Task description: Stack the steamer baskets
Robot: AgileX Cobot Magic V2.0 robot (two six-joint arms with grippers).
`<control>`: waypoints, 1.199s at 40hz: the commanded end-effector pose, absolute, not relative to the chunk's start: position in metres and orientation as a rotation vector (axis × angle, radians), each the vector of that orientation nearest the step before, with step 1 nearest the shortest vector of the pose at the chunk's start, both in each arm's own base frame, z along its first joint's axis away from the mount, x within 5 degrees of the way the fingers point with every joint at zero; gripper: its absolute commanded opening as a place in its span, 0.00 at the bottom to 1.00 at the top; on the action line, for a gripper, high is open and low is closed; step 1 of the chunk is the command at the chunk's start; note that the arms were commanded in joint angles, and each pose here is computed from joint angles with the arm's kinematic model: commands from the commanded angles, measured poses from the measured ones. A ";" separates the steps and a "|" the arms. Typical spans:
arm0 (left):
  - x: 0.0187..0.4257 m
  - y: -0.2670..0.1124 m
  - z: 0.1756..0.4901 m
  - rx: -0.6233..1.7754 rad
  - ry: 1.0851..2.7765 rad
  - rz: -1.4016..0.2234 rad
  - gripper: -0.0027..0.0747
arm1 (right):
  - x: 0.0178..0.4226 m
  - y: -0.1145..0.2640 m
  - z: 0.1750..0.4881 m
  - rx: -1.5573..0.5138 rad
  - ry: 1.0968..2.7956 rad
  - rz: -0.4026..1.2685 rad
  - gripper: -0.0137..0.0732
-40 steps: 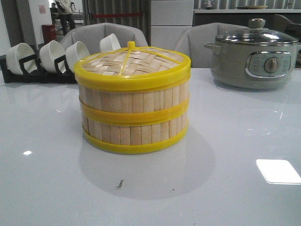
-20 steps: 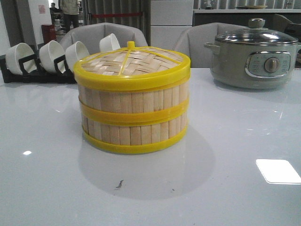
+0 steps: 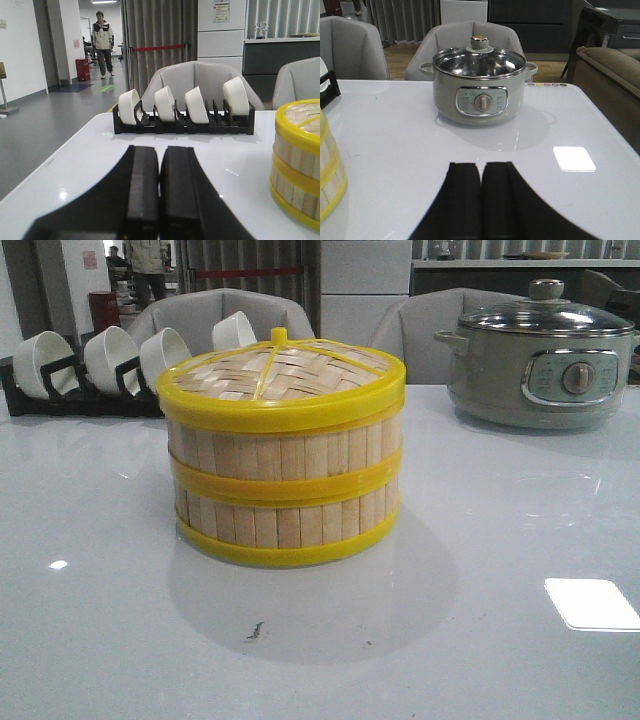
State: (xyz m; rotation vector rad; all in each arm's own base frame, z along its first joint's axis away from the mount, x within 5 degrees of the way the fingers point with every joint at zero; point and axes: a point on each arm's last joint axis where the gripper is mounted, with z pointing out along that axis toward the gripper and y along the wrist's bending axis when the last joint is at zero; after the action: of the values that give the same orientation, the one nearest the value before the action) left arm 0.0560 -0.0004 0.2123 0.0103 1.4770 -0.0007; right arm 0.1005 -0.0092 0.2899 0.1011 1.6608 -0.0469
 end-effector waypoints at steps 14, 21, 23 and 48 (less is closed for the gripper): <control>0.054 -0.001 0.221 0.008 1.374 -0.008 0.14 | 0.101 -0.009 0.307 0.082 1.549 -0.064 0.19; 0.054 -0.001 0.221 0.008 1.374 -0.008 0.14 | 0.101 -0.009 0.307 0.082 1.549 -0.064 0.19; 0.054 -0.001 0.221 0.008 1.374 -0.008 0.14 | 0.101 -0.009 0.307 0.082 1.549 -0.064 0.19; 0.054 -0.001 0.221 0.008 1.374 -0.008 0.14 | 0.088 -0.008 0.306 0.086 1.533 -0.054 0.19</control>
State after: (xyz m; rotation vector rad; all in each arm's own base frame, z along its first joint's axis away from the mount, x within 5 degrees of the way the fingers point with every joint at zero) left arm 0.0560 -0.0004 0.2123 0.0134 1.4770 0.0027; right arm 0.0927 -0.0086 0.2929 0.0997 1.6303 -0.0478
